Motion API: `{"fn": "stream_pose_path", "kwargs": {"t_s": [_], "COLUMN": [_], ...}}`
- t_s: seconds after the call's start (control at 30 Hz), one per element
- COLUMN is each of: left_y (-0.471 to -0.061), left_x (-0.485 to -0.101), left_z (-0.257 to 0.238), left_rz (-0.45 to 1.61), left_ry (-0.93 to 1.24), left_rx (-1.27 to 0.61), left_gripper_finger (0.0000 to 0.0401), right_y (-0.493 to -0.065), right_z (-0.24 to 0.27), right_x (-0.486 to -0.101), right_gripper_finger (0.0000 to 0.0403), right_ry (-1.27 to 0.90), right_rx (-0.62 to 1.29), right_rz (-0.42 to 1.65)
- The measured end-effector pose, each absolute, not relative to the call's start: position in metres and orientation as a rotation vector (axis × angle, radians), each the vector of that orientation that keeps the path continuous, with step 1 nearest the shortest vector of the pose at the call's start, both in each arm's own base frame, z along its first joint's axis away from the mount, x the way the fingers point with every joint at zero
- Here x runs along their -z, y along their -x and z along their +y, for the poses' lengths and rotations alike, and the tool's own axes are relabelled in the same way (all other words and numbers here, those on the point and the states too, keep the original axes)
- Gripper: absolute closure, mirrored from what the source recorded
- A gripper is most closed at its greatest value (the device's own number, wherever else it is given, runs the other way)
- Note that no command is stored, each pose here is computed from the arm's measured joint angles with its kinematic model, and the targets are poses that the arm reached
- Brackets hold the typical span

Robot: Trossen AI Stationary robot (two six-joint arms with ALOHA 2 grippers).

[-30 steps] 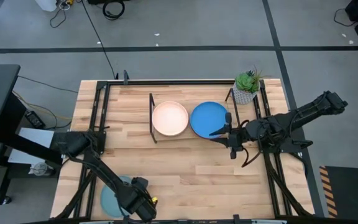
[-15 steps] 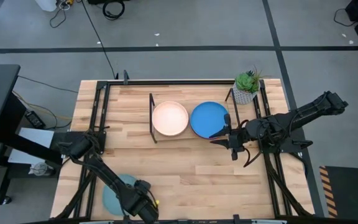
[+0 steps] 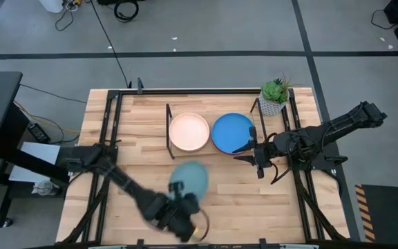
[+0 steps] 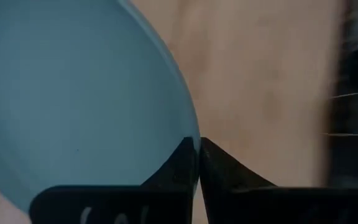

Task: Place and stack plates onto a shelf
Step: Stack the light blue plate on top of the white plate on the shelf

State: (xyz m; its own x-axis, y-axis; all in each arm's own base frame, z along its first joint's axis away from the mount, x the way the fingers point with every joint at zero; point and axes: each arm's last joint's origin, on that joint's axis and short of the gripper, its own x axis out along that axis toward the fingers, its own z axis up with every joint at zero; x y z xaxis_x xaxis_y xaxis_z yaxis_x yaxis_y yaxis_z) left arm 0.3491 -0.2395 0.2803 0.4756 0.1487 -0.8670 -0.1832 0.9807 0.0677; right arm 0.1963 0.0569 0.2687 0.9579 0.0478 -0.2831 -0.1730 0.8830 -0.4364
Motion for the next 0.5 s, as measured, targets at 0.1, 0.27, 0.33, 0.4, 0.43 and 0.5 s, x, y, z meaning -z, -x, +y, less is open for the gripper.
{"fn": "stream_pose_path", "kwargs": {"t_s": [0.1, 0.27, 0.33, 0.4, 0.43, 0.5], "left_y": [-0.368, -0.395, -0.401, -0.405, -0.406, -0.408], "left_x": [-0.279, -0.279, -0.279, -0.278, -0.277, -0.276], "left_z": [-0.203, -0.141, -0.120, -0.100, -0.091, -0.073], "left_rz": [1.106, 1.145, 1.173, 1.219, 1.242, 1.279], "left_ry": [-0.115, -0.290, -0.336, -0.350, -0.341, -0.331], "left_rx": [-0.199, -0.230, -0.232, -0.221, -0.216, -0.215], "left_gripper_finger": [0.0386, 0.0386, 0.0386, 0.0385, 0.0385, 0.0385], "right_y": [-0.196, -0.196, -0.196, -0.196, -0.196, -0.195], "right_z": [0.057, 0.057, 0.057, 0.057, 0.057, 0.058], "right_x": [-0.268, -0.268, -0.268, -0.268, -0.267, -0.265], "right_gripper_finger": [0.0308, 0.0308, 0.0308, 0.0308, 0.0308, 0.0308], "right_ry": [0.441, 0.377, 0.348, 0.315, 0.302, 0.277], "right_rx": [-0.112, -0.102, -0.092, -0.088, -0.087, -0.085], "right_rz": [0.278, 0.281, 0.284, 0.287, 0.292, 0.303]}}
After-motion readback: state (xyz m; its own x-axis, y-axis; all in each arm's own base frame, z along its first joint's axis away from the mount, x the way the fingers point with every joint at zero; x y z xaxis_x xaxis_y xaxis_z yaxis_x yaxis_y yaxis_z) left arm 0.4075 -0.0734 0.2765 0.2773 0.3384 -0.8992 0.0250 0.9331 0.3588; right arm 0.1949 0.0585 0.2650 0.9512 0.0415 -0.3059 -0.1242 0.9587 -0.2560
